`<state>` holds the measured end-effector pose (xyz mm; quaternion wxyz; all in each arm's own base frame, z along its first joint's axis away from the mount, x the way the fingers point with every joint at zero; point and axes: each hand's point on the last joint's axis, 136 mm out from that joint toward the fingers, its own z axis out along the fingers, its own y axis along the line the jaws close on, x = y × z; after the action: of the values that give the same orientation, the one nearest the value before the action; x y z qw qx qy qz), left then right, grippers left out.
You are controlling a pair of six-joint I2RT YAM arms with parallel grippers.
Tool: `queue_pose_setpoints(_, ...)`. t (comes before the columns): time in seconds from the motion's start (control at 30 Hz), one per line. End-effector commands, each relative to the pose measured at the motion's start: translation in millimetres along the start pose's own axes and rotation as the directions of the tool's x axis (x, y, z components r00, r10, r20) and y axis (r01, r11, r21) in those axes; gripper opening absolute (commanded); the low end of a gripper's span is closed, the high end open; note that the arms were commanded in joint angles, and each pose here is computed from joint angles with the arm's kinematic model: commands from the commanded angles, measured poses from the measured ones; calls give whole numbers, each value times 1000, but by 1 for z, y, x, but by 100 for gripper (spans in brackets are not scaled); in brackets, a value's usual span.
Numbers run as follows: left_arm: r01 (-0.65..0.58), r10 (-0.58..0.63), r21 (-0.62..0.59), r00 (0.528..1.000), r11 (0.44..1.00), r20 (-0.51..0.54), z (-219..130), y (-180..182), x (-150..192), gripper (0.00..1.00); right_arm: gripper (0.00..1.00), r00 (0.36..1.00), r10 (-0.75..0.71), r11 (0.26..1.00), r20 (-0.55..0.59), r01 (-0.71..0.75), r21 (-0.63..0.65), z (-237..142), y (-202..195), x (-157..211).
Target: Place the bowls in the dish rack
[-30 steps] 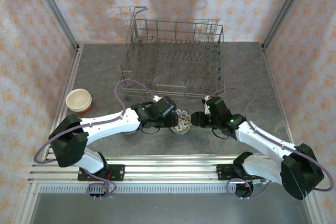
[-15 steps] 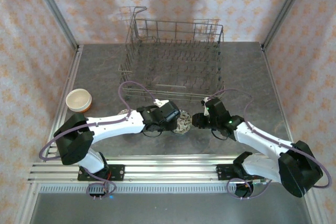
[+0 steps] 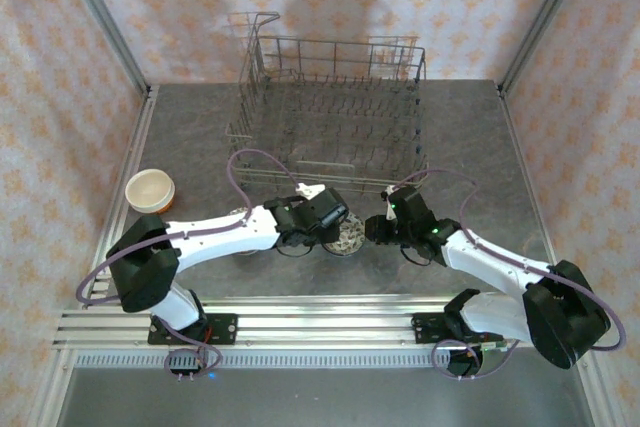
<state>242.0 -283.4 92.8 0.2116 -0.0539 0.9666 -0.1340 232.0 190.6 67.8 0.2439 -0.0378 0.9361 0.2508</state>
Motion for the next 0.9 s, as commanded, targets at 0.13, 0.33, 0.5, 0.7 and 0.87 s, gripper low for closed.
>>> queue_pose_setpoints(0.13, -29, 24, -108, 999, 994, -40, 9, 11, 6, 36, 29, 999, -27, 1000, 26, 27, -10, -1, 3, -4)
queue_pose_setpoints(0.33, -42, 37, -123, 998, 992, -42, 7, 9, 3, 28, 29, 999, -28, 1000, 27, 28, -11, 0, 2, -3)
queue_pose_setpoints(0.5, -48, 42, -122, 998, 991, -52, 6, 8, 4, 23, 29, 999, -32, 999, 30, 32, -4, 1, 1, -4)
queue_pose_setpoints(0.7, -61, 53, -130, 997, 990, -64, 6, 7, 5, 16, 29, 999, -35, 999, 35, 35, -2, 0, 1, -5)
queue_pose_setpoints(0.87, -70, 61, -132, 996, 989, -67, 5, 6, 5, 13, 30, 998, -34, 999, 44, 34, 4, -1, 0, -6)
